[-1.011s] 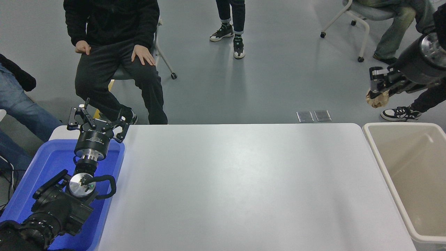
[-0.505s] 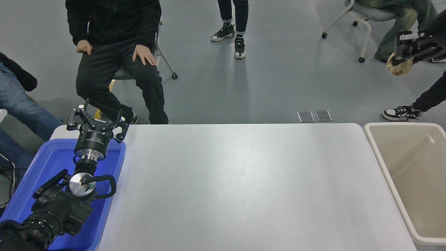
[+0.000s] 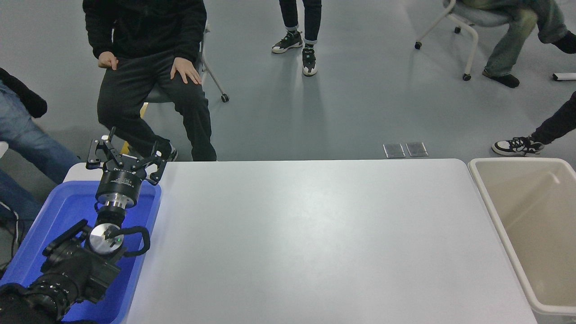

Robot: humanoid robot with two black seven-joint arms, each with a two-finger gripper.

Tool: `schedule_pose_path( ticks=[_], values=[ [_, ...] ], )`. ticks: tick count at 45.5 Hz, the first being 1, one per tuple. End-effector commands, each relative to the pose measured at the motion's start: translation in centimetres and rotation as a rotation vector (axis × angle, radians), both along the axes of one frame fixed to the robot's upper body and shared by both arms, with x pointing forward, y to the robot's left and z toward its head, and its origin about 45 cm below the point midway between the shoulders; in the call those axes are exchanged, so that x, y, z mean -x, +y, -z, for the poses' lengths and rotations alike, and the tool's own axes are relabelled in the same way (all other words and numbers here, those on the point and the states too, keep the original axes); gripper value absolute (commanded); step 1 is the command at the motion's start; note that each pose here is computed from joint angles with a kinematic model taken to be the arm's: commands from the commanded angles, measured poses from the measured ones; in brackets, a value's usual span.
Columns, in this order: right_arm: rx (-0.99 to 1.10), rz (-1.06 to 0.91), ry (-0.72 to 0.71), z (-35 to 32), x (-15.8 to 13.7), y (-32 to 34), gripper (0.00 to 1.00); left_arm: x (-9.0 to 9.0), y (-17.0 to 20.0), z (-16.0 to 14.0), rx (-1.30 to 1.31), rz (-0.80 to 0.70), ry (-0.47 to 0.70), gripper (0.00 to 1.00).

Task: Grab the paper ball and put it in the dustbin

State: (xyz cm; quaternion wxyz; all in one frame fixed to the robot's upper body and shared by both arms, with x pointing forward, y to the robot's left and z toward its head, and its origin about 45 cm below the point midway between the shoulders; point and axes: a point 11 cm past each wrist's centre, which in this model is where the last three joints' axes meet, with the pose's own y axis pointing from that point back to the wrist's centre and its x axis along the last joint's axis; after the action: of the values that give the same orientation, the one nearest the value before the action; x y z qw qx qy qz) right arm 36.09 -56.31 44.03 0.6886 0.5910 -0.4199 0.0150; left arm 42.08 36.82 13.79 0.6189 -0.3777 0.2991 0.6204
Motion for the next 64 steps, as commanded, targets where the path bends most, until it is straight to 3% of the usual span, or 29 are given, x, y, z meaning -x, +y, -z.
schedule_pose_path(
  ticks=[1, 17, 49, 64],
  values=[
    [-0.024, 0.178, -0.001, 3.2, 3.3, -5.9, 0.00, 0.0, 0.0, 0.0, 0.000, -0.001, 0.001, 0.99],
    [-0.149, 0.265, 0.106, 12.6, 5.9, -7.0, 0.00, 0.0, 0.0, 0.0, 0.000, -0.001, 0.001, 0.99],
    [0.133, 0.456, -0.210, 29.3, 5.0, -4.5, 0.00, 0.0, 0.0, 0.0, 0.000, 0.000, 0.000, 0.99],
    [0.157, 0.479, -0.211, 34.6, 5.7, -1.6, 0.00, 0.0, 0.0, 0.0, 0.000, 0.000, 0.000, 0.99]
  ],
)
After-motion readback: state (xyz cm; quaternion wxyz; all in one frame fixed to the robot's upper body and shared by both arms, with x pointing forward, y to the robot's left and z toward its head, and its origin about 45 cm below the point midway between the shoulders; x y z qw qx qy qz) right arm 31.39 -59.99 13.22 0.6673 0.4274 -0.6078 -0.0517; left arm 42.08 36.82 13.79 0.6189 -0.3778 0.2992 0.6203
